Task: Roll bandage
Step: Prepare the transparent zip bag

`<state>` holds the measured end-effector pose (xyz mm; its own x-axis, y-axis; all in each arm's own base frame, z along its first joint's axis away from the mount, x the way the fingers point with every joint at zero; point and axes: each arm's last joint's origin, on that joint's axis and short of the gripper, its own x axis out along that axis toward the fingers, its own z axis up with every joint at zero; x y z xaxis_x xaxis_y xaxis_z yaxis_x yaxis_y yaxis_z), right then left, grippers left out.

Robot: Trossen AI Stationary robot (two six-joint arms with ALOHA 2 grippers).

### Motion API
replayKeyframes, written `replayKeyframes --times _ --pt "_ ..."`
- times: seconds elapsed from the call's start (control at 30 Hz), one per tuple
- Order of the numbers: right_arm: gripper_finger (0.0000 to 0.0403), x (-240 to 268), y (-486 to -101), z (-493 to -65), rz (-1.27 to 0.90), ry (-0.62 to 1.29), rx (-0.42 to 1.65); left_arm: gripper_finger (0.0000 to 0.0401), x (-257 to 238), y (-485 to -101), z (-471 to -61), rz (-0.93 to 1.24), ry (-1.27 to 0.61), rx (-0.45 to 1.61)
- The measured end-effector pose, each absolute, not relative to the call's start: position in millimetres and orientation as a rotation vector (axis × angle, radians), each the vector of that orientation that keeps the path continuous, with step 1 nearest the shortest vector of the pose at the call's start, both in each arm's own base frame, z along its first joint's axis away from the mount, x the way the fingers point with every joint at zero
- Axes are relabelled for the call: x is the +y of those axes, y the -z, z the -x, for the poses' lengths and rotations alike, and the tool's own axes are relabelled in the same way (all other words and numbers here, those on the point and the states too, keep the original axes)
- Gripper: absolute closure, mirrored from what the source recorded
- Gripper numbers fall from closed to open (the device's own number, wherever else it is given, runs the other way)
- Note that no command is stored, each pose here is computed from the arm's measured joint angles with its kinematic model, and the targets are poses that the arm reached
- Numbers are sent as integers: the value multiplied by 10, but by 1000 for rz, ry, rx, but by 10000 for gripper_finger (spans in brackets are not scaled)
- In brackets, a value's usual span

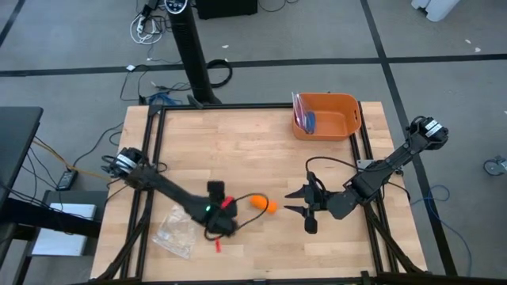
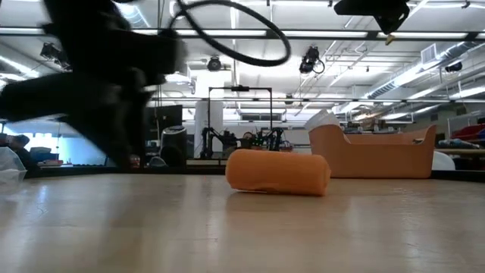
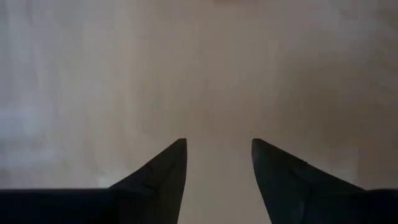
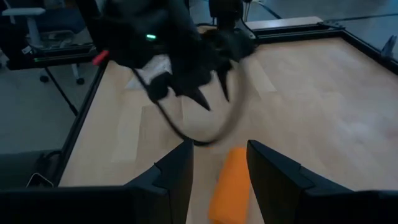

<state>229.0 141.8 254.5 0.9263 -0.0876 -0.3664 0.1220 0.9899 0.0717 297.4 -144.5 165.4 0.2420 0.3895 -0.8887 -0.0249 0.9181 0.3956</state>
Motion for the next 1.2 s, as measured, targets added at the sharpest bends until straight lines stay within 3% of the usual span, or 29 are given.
replayKeyframes --times 0.23,0.6,0.9,1.2 --pt "251 1419 -2543 -2289 -88 102 375 227 -1895 -1635 -2587 -216 -182 1455" --pt "251 1414 -2544 -2293 -75 101 374 250 -2556 -1662 -1930 -111 -128 1503" --pt "251 1411 -2555 -2301 -75 101 364 265 -2765 -2121 -1955 -123 -181 1313" --pt "251 1410 -2551 -2300 -72 101 367 290 -2912 -2346 -1856 -30 -128 1384"
